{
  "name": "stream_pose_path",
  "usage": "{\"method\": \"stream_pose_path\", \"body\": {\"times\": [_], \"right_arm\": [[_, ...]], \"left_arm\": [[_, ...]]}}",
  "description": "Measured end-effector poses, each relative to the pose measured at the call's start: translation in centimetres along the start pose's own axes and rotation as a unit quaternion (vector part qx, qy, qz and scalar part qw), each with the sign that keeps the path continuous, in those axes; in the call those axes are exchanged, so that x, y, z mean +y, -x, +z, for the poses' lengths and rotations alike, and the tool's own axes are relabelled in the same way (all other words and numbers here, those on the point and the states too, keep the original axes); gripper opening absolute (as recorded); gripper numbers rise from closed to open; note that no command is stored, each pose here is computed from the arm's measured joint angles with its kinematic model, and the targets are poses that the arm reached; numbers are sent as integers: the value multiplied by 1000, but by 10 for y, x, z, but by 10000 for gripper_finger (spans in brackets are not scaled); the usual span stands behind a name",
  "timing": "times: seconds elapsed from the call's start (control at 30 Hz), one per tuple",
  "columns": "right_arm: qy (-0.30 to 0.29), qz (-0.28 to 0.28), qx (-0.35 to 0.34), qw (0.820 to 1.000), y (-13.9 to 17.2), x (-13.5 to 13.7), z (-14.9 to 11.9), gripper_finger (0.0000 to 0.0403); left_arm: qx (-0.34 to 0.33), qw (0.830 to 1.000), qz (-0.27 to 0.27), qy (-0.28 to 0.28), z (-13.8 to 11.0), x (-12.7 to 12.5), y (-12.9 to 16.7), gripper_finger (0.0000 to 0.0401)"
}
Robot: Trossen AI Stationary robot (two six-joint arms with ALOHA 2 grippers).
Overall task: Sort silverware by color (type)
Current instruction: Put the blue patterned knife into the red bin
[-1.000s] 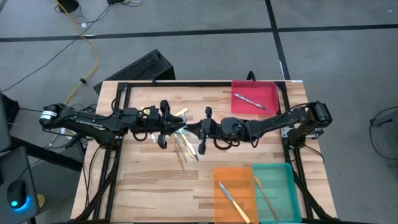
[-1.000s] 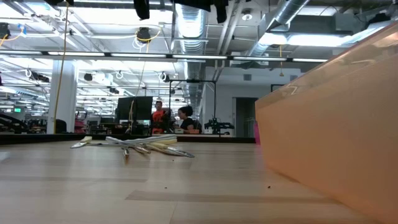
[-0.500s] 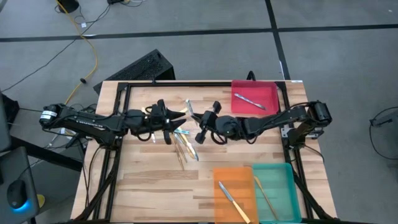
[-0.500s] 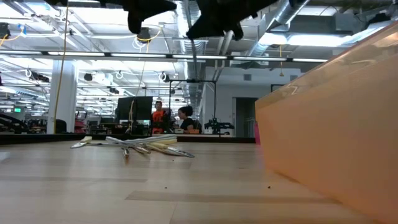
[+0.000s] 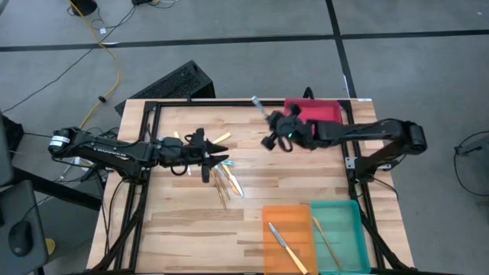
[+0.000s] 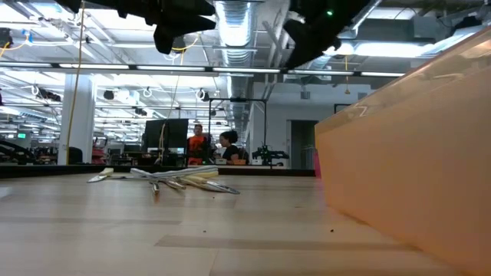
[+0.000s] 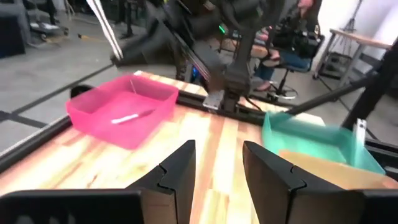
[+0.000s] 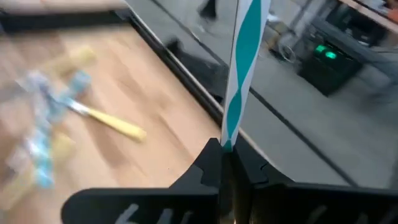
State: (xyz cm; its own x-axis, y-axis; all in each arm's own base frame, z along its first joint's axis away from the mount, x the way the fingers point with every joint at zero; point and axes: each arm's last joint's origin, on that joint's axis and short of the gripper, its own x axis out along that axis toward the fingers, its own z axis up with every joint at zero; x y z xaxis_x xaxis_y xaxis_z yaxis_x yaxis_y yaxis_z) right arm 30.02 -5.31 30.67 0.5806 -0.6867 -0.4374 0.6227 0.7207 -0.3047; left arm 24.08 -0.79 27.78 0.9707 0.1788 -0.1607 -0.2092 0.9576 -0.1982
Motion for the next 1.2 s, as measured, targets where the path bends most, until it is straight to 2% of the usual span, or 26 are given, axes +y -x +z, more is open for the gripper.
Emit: {"method": "stream_pose_path", "body": {"times": [0.13, 0.2, 0.37, 0.53, 0.77, 0.93, 1.03, 1.2], "right_arm": [[56, -50, 61, 995, -1, -34, -9, 20], [62, -73, 93, 991, -5, -51, -14, 20], [79, -116, 195, 971, -14, -85, -34, 20], [96, -135, 278, 946, -27, -105, -52, 20], [146, -125, 342, 920, -54, -109, -69, 20], [188, -104, 396, 893, -68, -104, -84, 20], [190, -82, 424, 882, -70, -104, -91, 20], [176, -50, 452, 873, -74, -110, -107, 20]], "left_arm": [[14, 1000, 4, 0, -3, 1, 0, 116], [17, 1000, 4, 0, -3, 1, 0, 116], [17, 1000, 5, 10, -3, 1, 0, 116], [24, 1000, 7, 8, -5, 1, 0, 116], [36, 999, 14, 5, -7, 2, 0, 116], [49, 999, 18, 2, -10, 3, 1, 116], [63, 998, 21, -1, -13, 4, 1, 116], [76, 997, 25, -4, -15, 4, 1, 116]]}}
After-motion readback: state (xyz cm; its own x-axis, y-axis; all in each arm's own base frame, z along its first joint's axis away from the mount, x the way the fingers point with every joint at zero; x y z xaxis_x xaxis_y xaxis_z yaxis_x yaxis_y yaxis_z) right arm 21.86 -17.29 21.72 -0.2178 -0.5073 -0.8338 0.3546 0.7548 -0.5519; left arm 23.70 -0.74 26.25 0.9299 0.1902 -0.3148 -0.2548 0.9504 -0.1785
